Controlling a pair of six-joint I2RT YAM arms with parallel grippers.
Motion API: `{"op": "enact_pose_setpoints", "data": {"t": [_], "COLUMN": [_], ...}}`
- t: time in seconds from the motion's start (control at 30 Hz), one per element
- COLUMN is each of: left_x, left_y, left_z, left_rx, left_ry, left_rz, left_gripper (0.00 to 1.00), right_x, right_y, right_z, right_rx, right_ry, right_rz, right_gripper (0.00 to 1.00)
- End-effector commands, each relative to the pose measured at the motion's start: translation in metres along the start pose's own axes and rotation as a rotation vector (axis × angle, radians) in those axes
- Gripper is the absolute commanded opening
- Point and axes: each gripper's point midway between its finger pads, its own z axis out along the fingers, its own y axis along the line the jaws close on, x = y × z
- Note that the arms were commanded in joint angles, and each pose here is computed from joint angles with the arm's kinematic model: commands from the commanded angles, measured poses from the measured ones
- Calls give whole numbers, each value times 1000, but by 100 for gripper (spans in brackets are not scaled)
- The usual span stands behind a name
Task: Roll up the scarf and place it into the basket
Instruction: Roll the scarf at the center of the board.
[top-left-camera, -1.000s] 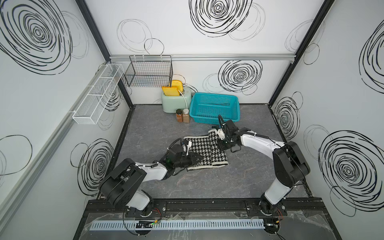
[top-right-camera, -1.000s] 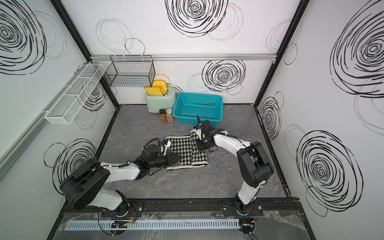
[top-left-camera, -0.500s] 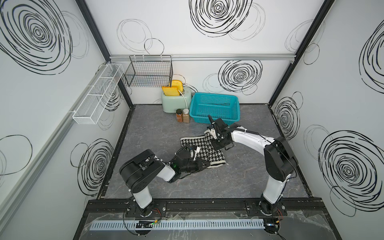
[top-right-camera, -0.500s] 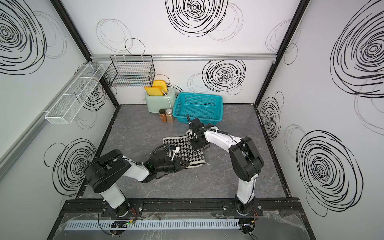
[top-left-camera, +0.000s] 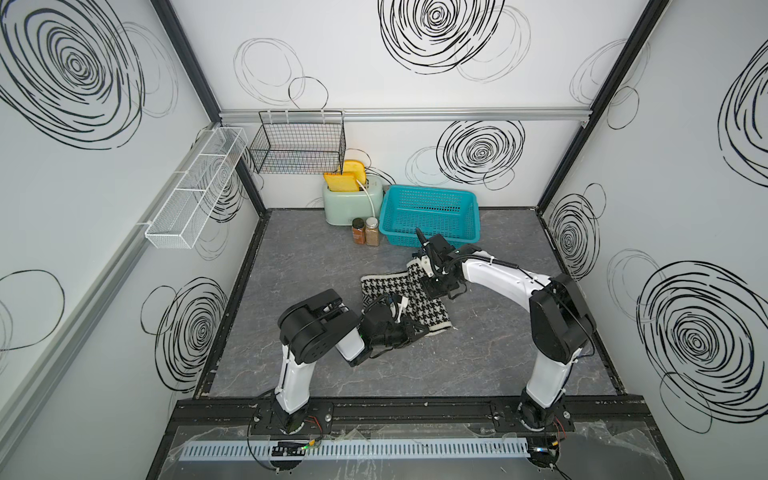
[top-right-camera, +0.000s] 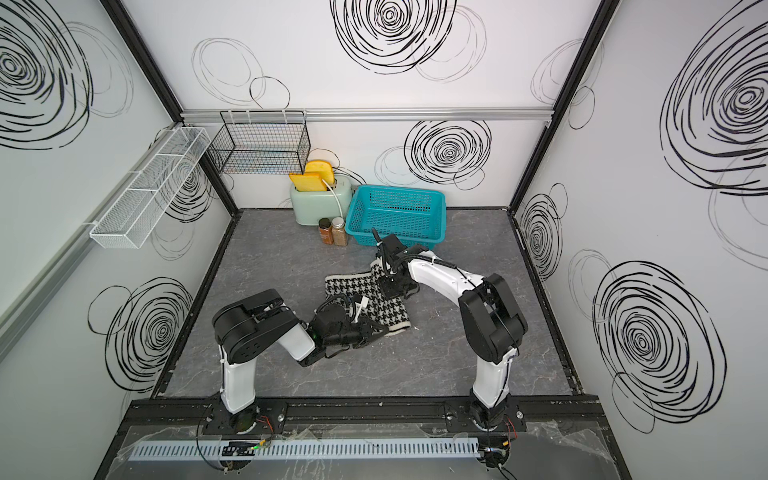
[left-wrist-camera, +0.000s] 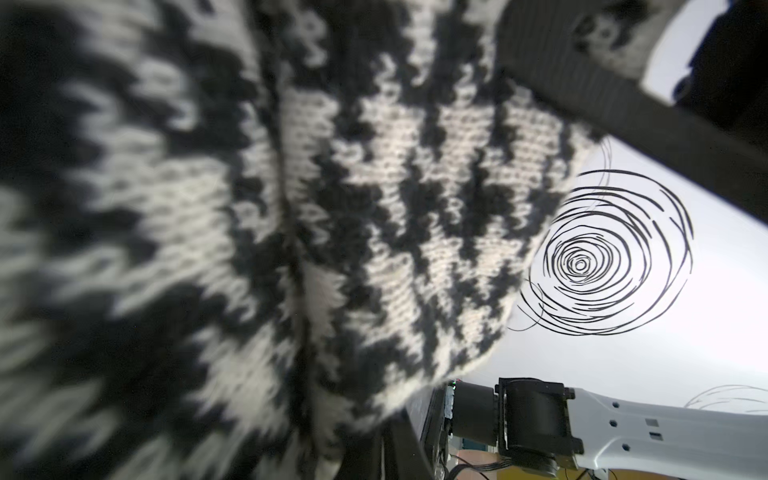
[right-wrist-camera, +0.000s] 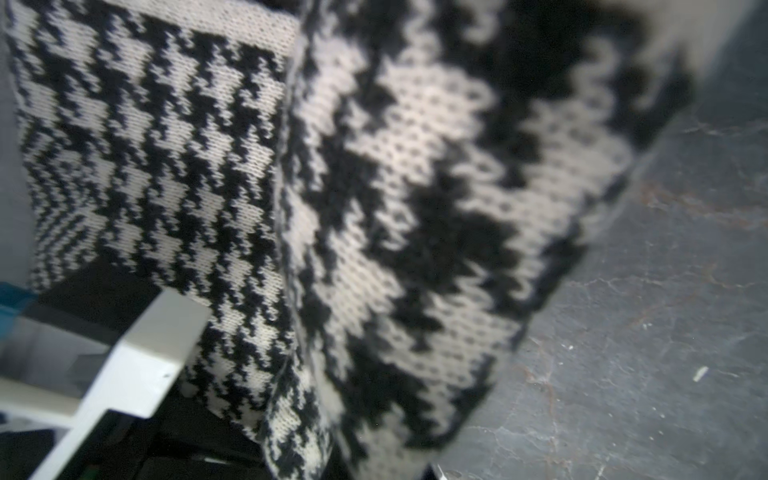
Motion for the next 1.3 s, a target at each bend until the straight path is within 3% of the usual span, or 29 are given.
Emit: {"op": "enact_pose_setpoints", "data": {"t": [0.0,0.13,0.27,0.47,0.73,1.03,1.27], "left_x": [-2,-1,-2,-3,-19,-31,-27], "left_y": [-11,-12,-18,-40,-65,-40,-8], "left_z": [9,12,0,-37,-39,-44,-57], "left_rx": [71,94,105,111,32,8,-78], "left_ry": [-19,-19,-32,-59,-78,-111,-121], "left_rz": [-31,-51,-42,42,223,166,148], "left_gripper": [9,9,14,26,25,22,20], "right_x": [3,4,7,14,21,6,-2], "right_y": [19,29,19,-21,-64,-96,-90], "right_z": [-20,-23,-17,-9,-6,-38,-28], "right_rx": [-84,-146,-107,69,300,528,577], "right_ry": [4,-5,-6,7,37,46,99], "right_rz": [31,72,72,-6,-114,-239,-300], "right_gripper": [0,0,0,0,0,0,0]}}
